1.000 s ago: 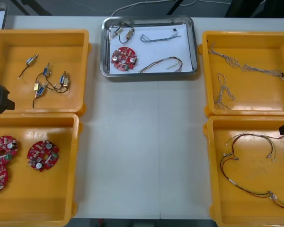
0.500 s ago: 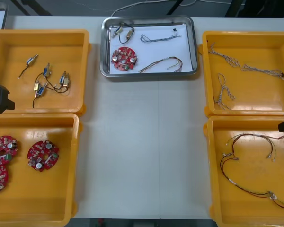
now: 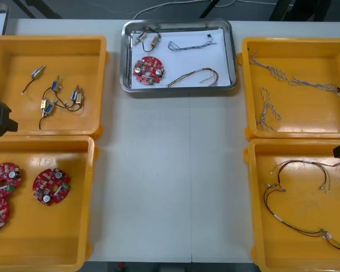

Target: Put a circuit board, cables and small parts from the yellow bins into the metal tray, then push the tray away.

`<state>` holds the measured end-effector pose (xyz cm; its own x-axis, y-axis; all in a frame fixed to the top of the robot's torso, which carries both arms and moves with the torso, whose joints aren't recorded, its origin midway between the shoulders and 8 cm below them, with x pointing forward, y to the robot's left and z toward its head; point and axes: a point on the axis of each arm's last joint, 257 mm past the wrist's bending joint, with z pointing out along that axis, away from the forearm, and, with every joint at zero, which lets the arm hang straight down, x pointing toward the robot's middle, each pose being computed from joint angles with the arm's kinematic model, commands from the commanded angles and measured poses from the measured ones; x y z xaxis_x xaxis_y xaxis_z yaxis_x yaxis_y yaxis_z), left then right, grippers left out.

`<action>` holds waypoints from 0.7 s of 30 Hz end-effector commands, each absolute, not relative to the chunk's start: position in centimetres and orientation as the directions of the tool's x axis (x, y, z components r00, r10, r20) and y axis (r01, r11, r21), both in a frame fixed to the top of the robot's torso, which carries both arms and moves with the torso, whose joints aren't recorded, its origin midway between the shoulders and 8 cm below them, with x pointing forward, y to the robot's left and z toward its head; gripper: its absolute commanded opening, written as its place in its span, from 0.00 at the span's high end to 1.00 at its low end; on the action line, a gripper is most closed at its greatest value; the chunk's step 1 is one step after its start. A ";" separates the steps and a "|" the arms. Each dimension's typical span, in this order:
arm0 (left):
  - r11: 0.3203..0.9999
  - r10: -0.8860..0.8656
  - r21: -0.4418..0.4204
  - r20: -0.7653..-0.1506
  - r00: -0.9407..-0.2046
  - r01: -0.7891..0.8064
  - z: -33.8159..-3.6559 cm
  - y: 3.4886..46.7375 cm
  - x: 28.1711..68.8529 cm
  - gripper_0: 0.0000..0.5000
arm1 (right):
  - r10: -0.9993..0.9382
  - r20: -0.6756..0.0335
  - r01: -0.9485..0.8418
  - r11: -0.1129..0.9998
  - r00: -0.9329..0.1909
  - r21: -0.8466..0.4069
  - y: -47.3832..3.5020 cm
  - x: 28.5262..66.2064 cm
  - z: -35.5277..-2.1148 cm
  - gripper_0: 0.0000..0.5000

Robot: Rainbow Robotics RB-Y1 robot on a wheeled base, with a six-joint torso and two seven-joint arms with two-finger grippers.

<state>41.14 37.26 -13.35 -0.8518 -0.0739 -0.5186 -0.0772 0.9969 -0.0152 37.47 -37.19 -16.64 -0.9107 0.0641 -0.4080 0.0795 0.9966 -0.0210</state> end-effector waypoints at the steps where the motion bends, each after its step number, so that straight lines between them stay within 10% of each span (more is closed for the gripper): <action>1: 0.988 -0.142 -0.018 -0.511 -0.848 -0.155 -13.1 38.5 40.5 0.00 | 0.043 -0.441 0.062 0.998 -0.896 -0.028 -37.4 37.8 -15.9 0.00; 21: 0.988 -0.142 -0.018 -0.511 -0.848 -0.155 -13.1 38.5 40.5 0.00 | 0.043 -0.441 0.062 0.998 -0.896 -0.028 -37.4 37.8 -15.9 0.00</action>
